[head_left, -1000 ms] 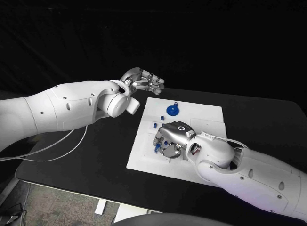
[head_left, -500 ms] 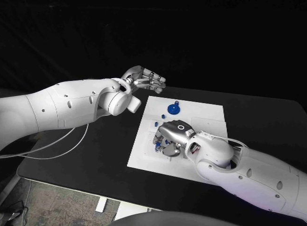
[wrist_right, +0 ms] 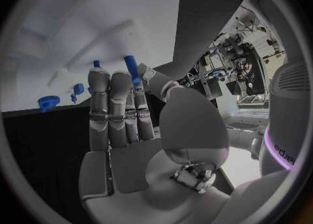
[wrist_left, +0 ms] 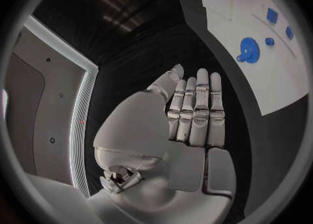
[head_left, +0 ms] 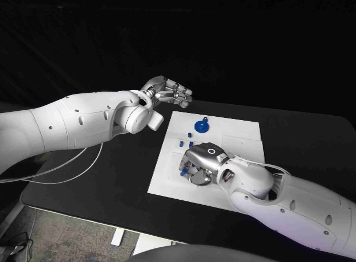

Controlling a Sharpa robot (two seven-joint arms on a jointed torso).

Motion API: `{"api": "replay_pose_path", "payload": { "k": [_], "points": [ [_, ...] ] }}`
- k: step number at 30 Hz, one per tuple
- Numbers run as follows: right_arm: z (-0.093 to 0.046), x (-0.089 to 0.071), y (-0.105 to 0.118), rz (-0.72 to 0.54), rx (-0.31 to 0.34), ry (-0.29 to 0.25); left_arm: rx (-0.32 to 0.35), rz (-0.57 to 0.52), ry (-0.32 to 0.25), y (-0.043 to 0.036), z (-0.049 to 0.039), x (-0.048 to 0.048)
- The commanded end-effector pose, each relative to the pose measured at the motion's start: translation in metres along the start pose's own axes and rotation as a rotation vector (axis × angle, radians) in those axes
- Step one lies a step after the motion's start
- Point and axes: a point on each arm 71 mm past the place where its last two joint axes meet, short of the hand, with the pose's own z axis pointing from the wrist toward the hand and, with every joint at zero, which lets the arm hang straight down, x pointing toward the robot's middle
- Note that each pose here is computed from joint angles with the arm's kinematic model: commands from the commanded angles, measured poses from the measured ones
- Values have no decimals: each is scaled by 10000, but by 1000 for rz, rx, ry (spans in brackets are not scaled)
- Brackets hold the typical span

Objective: Assemble the parts on the task board

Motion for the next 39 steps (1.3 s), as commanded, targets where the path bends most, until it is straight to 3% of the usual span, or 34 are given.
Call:
{"api": "replay_pose_path", "payload": {
  "k": [1,21,39],
  "points": [
    [-11,27,16,-21,0,24,9,-9,13,-14,2,15],
    [-6,56,-54,-12,19,31,8,-10,16,-13,0,15],
    [22,52,-58,31,7,4,5,-10,18,-10,-2,11]
  ]
}}
